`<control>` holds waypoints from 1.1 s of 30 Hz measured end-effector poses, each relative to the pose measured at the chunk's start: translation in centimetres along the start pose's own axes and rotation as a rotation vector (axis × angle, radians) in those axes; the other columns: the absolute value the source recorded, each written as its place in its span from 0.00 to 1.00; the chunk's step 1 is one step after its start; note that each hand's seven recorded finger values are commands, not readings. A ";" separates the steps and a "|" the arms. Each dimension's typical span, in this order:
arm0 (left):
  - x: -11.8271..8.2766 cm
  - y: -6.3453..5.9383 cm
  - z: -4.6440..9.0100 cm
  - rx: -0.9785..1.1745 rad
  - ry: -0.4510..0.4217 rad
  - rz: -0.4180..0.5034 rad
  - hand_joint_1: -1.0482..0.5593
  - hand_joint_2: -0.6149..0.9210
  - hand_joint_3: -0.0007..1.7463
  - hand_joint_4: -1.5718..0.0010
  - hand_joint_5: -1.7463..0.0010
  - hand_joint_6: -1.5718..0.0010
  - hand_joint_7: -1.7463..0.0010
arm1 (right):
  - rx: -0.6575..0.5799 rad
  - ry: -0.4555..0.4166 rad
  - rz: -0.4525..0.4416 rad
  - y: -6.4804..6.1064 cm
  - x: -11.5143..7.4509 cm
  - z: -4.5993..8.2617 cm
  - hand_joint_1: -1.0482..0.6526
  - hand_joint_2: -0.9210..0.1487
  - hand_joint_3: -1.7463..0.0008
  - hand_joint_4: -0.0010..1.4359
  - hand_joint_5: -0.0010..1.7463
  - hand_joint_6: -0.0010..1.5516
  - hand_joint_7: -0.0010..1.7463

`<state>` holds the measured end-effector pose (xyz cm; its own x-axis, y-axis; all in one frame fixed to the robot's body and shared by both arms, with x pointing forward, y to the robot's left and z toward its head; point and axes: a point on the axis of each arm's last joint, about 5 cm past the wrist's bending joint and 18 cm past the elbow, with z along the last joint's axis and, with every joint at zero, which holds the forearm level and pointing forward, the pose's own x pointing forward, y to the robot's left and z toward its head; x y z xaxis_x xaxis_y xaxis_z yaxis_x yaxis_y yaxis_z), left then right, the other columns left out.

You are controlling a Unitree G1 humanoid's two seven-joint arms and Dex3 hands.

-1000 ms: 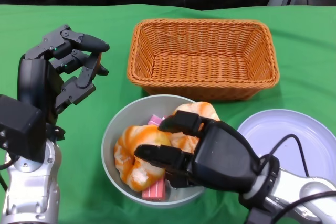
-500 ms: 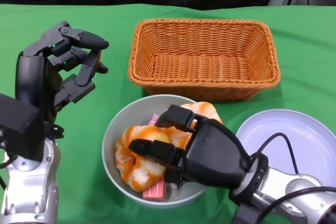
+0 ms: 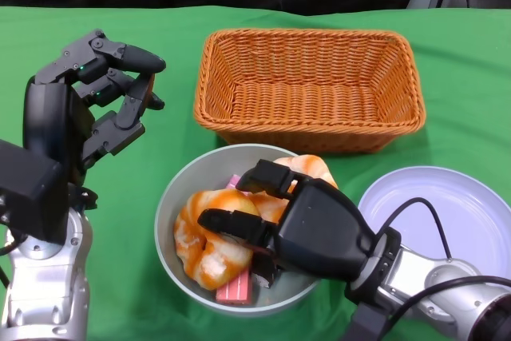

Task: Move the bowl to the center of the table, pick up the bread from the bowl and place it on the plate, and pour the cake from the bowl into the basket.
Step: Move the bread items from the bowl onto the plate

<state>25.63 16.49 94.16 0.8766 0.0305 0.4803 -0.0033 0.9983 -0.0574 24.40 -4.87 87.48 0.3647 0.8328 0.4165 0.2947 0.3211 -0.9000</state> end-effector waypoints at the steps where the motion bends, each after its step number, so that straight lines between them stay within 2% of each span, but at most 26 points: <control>1: 0.0 0.0 0.0 0.000 0.000 -0.001 0.58 0.91 0.35 0.50 0.19 0.46 0.40 | -0.001 -0.004 0.003 0.1 0.1 0.1 0.19 0.09 1.00 0.40 0.28 0.50 0.00; 3: 0.0 0.0 0.0 0.000 -0.001 -0.001 0.58 0.91 0.35 0.50 0.19 0.47 0.39 | -0.007 -0.005 0.010 0.2 0.2 0.1 0.20 0.08 1.00 0.41 0.27 0.50 0.00; 7: 0.0 0.0 0.0 0.000 -0.001 -0.002 0.59 0.91 0.36 0.49 0.20 0.47 0.39 | -0.024 -0.014 0.025 0.3 0.2 0.1 0.37 0.10 1.00 0.46 0.25 0.53 0.01; 9: 0.0 0.0 0.0 0.000 -0.001 -0.003 0.59 0.91 0.36 0.49 0.20 0.47 0.40 | -0.020 -0.020 0.029 0.4 0.2 0.2 0.41 0.09 1.00 0.50 0.23 0.54 0.01; 12: 0.0 -0.1 0.0 -0.001 -0.001 -0.004 0.60 0.91 0.37 0.49 0.21 0.47 0.40 | -0.015 -0.026 0.038 0.3 0.4 0.2 0.41 0.09 1.00 0.52 0.22 0.55 0.00; 18: 0.0 -0.1 0.0 -0.007 -0.001 -0.004 0.58 0.90 0.36 0.50 0.20 0.47 0.41 | 0.020 -0.041 0.043 0.3 0.4 0.2 0.39 0.04 0.99 0.57 0.23 0.65 0.04; 22: 0.0 -0.2 0.0 -0.007 -0.001 -0.007 0.58 0.91 0.36 0.50 0.20 0.47 0.41 | 0.064 -0.047 0.034 0.3 0.4 0.1 0.38 0.04 0.99 0.62 0.27 0.70 0.05; 23: 0.0 -0.2 0.0 -0.007 -0.001 -0.008 0.58 0.91 0.36 0.50 0.20 0.47 0.41 | 0.072 -0.046 0.031 0.3 0.4 0.1 0.38 0.03 1.00 0.62 0.29 0.71 0.05; 24: 0.0 -0.2 0.0 -0.006 -0.001 -0.009 0.58 0.91 0.36 0.50 0.19 0.47 0.40 | 0.080 -0.048 0.029 0.3 0.4 0.1 0.38 0.03 1.00 0.60 0.38 0.73 0.04; 28: 0.0 -0.2 0.0 -0.005 -0.002 -0.009 0.58 0.90 0.37 0.50 0.19 0.46 0.40 | 0.094 -0.049 0.004 0.4 0.3 0.1 0.40 0.03 1.00 0.57 0.59 0.77 0.02; 33: 0.0 -0.2 0.0 -0.001 -0.001 -0.009 0.59 0.90 0.38 0.50 0.19 0.46 0.39 | 0.113 -0.045 -0.029 0.6 0.4 0.4 0.41 0.03 1.00 0.51 0.70 0.77 0.02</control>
<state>25.64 16.30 94.18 0.8759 0.0216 0.4819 0.0053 0.9985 -0.0544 24.39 -4.20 87.08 0.3170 0.8407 0.4390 0.2023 0.3923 -0.8973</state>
